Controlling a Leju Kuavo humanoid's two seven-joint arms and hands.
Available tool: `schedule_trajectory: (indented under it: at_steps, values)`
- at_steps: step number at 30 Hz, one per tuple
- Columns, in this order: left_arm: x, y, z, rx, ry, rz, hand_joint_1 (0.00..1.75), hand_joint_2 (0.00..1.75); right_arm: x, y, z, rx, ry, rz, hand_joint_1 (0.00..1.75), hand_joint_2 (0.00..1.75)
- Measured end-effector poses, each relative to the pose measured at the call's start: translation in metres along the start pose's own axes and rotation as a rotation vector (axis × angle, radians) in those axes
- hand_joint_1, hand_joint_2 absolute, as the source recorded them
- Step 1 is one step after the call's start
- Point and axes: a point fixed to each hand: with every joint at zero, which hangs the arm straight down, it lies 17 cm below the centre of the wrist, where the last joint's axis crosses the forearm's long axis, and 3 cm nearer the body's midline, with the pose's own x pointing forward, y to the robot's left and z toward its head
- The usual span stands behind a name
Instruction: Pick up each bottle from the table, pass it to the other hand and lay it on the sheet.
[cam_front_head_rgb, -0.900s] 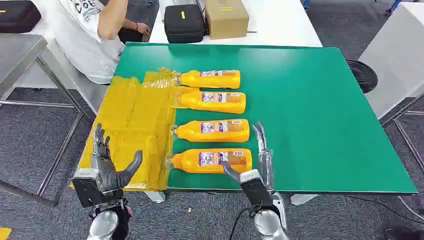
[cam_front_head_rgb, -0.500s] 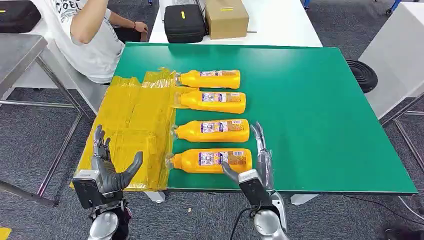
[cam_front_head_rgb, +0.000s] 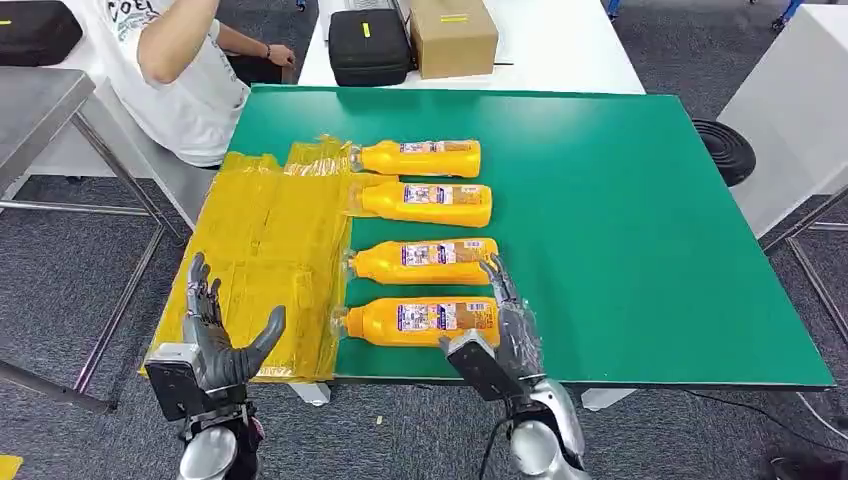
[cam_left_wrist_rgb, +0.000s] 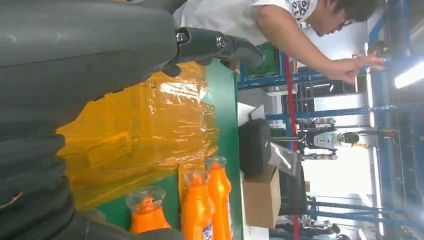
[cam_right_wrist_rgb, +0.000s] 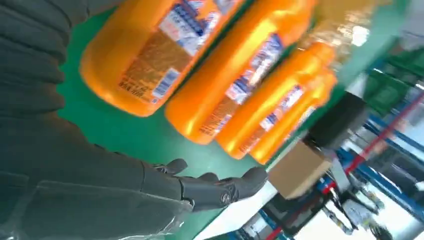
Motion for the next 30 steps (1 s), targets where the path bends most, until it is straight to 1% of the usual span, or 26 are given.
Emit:
schedule_trajectory:
  at_steps: [6,10,14,18,21,27,30]
  values:
    - [-0.001,-0.006,-0.001,-0.01,0.002,0.011,0.0,1.75,-0.002,0.002,-0.005,0.06,-0.006,0.071,0.0,1.75]
    - [-0.001,-0.008,-0.004,-0.011,0.002,0.013,0.0,1.75,-0.002,0.008,-0.015,0.128,0.0,0.135,0.0,1.75]
    - [-0.003,-0.009,-0.003,-0.009,0.008,0.014,0.0,1.75,0.004,0.009,-0.026,0.151,-0.027,0.172,0.0,1.75]
    - [-0.004,-0.009,-0.003,-0.01,0.01,0.014,0.0,1.75,0.004,0.011,-0.028,0.165,-0.033,0.185,0.0,1.75]
    - [-0.004,-0.008,-0.003,-0.009,0.011,0.013,0.0,1.75,0.004,0.019,-0.031,0.213,-0.033,0.213,0.0,1.75]
    - [-0.005,-0.007,-0.003,-0.004,0.011,0.011,0.0,1.75,0.013,0.038,-0.061,0.328,-0.072,0.269,0.0,1.75]
    - [-0.006,-0.006,-0.003,-0.002,0.014,0.011,0.0,1.75,0.01,0.05,-0.063,0.374,-0.071,0.289,0.0,1.75]
